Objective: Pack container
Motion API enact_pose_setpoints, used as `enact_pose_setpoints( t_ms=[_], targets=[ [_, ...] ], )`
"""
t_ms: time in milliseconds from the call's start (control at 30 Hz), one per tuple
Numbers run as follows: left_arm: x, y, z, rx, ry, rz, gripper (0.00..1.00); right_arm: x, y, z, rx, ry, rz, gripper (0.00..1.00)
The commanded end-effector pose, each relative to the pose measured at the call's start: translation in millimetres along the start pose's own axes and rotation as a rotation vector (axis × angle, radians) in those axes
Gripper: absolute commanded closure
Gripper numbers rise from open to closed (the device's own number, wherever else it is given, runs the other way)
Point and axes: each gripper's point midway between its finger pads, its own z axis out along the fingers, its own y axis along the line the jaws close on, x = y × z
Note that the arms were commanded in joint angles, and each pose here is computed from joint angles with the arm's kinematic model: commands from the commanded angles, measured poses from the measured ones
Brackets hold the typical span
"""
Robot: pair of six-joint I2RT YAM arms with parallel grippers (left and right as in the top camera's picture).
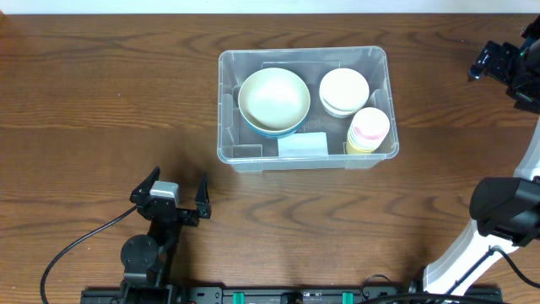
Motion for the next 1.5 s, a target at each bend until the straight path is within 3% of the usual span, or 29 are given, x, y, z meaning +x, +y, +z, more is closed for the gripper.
enact_pose_setpoints(
  t_ms=[0, 233, 500, 667, 867, 1233, 1467],
  targets=[
    [15, -1, 0, 0.009, 0.047, 0.012, 0.02, -1, 1, -14, -0.003, -0.043, 0.008, 0.01],
    [15, -1, 0, 0.009, 0.047, 0.012, 0.02, 17, 37, -37, -0.044, -0.09, -0.091, 0.01],
    [15, -1, 0, 0.009, 0.047, 0.012, 0.02, 85, 100, -110, -0.147, -0.251, -0.357, 0.01],
    [15, -1, 0, 0.009, 0.047, 0.012, 0.02, 132, 92, -128, -0.142, -0.298, -0.464, 0.01],
    [15, -1, 0, 0.009, 0.047, 0.012, 0.02, 168, 53, -123, -0.15, -0.319, -0.442, 0.01],
    [15, -1, 0, 0.009, 0.047, 0.012, 0.02, 145, 56, -156, -0.514, -1.063, -0.365, 0.01],
    [15, -1, 0, 0.009, 0.047, 0.012, 0.02, 164, 39, -127, -0.592, -1.301, -0.353, 0.01]
  ],
)
